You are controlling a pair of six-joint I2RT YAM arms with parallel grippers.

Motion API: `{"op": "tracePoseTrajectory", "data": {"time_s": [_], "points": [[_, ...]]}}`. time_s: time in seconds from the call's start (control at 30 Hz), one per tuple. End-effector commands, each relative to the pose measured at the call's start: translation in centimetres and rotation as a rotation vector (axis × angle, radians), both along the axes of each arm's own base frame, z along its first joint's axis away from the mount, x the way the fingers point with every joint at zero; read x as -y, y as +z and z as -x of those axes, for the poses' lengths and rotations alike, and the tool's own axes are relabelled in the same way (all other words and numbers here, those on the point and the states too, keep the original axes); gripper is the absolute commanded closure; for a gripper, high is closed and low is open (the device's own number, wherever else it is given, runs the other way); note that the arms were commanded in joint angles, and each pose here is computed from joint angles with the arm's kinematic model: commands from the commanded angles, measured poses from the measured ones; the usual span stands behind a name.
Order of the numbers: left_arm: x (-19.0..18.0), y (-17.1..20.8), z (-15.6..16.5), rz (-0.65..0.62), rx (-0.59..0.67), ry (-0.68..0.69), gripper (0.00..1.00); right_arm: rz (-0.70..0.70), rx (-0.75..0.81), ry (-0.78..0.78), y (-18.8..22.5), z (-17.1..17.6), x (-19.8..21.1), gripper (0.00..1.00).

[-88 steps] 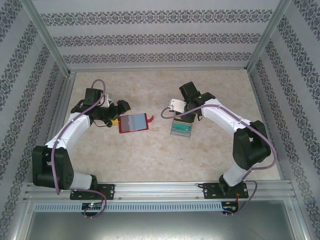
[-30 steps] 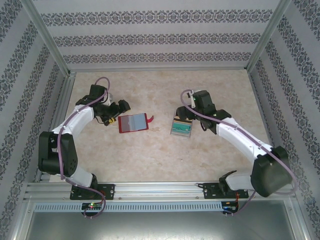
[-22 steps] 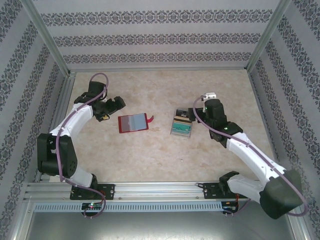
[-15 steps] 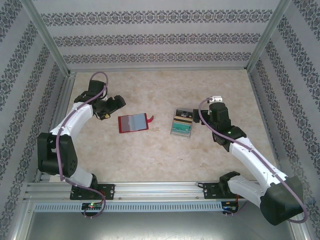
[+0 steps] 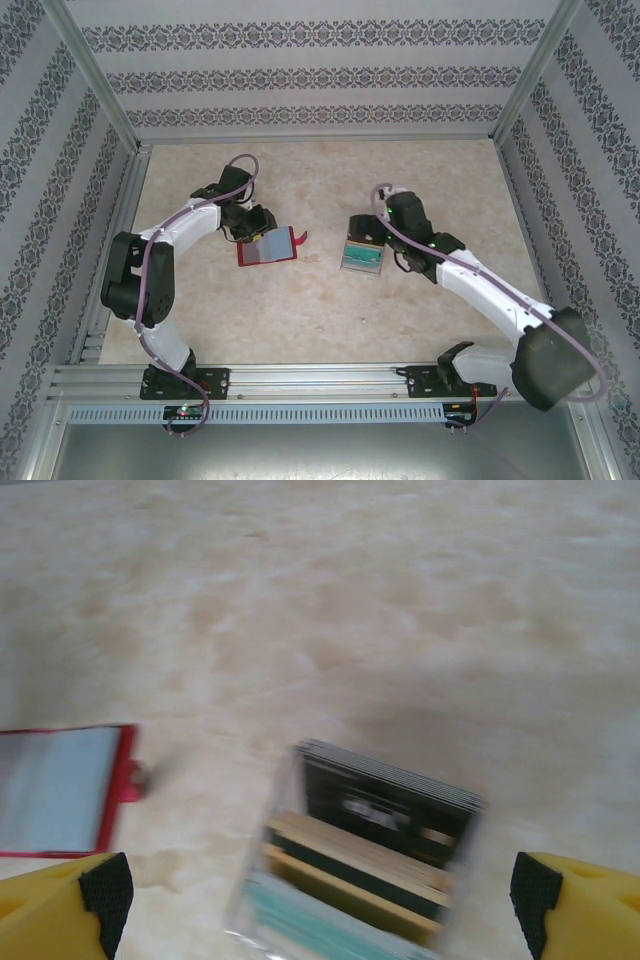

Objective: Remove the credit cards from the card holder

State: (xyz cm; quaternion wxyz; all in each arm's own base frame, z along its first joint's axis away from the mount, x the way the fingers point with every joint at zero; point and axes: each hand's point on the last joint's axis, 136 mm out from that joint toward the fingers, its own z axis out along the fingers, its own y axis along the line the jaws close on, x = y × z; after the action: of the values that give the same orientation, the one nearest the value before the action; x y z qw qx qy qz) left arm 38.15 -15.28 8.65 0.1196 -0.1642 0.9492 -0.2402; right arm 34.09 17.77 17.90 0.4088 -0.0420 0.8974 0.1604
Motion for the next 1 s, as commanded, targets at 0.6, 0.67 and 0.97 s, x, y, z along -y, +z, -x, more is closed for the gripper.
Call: {"op": "tracePoseTrajectory", "data": {"time_s": [0.6,0.67,0.97], "points": [[-7.8,-4.0,3.7,-0.038,-0.110,0.133,0.92,-0.247,-0.417,0.255,-6.9,-2.0,-20.8,0.52],[-7.8,-4.7,3.9,-0.023,-0.125,0.132,0.92,-0.232,-0.450,0.248,-8.2,-2.0,-21.5,0.55],[-7.3,-6.3,3.9,0.003,-0.167,0.118,0.93,-0.169,-0.529,0.174,-12.5,-2.3,-20.7,0.61]]}}
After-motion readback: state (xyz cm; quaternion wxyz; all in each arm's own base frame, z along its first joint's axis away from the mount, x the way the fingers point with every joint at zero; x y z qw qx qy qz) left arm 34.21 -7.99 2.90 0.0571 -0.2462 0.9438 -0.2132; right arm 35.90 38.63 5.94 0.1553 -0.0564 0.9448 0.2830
